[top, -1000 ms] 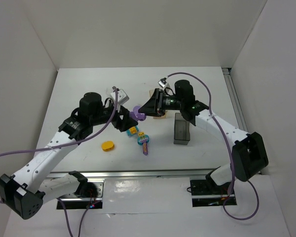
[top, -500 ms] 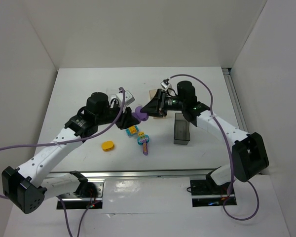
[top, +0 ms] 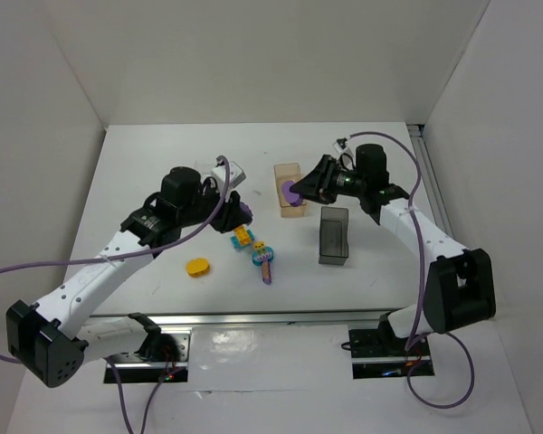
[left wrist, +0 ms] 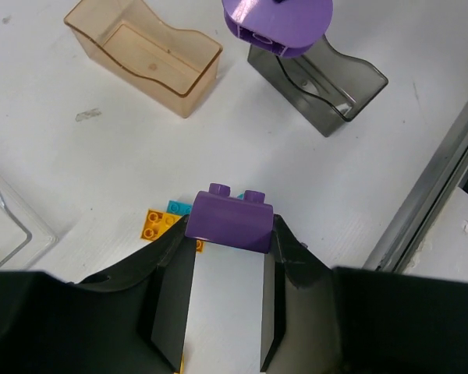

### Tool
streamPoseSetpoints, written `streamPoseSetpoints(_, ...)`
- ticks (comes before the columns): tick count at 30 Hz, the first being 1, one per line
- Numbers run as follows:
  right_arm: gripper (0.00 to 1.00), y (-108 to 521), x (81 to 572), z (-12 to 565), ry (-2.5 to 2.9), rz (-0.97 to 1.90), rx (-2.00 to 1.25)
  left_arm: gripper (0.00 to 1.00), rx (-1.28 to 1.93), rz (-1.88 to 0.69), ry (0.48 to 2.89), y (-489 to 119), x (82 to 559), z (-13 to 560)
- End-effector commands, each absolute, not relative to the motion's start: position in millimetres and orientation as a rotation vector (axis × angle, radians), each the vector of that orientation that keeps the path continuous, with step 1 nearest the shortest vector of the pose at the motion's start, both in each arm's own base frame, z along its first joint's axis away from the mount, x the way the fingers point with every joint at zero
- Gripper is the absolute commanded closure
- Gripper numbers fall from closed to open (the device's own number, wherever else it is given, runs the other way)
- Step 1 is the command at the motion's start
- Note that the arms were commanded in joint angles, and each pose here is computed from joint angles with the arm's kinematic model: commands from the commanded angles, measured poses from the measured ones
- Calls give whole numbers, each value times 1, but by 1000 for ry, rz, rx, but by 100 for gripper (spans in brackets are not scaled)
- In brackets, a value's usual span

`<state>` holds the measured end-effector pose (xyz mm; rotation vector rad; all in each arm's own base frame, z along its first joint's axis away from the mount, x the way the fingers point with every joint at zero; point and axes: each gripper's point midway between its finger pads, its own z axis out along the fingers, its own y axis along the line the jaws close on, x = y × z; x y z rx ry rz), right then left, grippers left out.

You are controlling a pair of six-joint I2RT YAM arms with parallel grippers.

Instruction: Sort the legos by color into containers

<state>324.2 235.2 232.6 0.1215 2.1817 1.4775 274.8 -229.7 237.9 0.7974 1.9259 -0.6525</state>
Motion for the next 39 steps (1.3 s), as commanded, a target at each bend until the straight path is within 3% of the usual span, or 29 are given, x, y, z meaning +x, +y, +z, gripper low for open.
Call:
streamPoseSetpoints(1, 68, 225, 361, 237, 2151, 1231, 80, 100, 689, -619, 1927, -224, 289, 253)
streamPoseSetpoints(6, 68, 199, 422, 199, 2217, 726, 189, 100, 466, -555, 2083, -211, 313, 252)
streamPoseSetpoints(9, 68, 202, 442, 173, 2262, 607, 197, 100, 232, -456, 2196, -193, 337, 241)
streamPoseSetpoints(15, 64, 220, 475, 127, 2346, 481, 166, 100, 115, -450, 2276, -189, 348, 229)
streamPoseSetpoints(20, 7, 229, 483, 134, 2330, 489, 143, 100, 122, -477, 2314, -203, 363, 225)
streamPoseSetpoints(21, 4, 227, 482, 138, 2326, 480, 147, 100, 120, -486, 2319, -208, 364, 224)
streamPoseSetpoints(25, 4, 206, 465, 187, 2246, 410, 184, 100, 152, -533, 2346, -233, 381, 219)
streamPoseSetpoints(29, 7, 147, 405, 224, 2120, 272, 308, 100, 187, -549, 2370, -272, 402, 206)
streamPoseSetpoints(33, 7, 111, 349, 223, 2083, 226, 381, 100, 161, -516, 2406, -300, 434, 180)
streamPoseSetpoints(37, 7, 84, 313, 226, 2075, 186, 414, 91, 153, -476, 2459, -320, 461, 150)
streamPoseSetpoints(39, 6, 76, 299, 232, 2074, 173, 419, 70, 142, -476, 2420, -328, 479, 160)
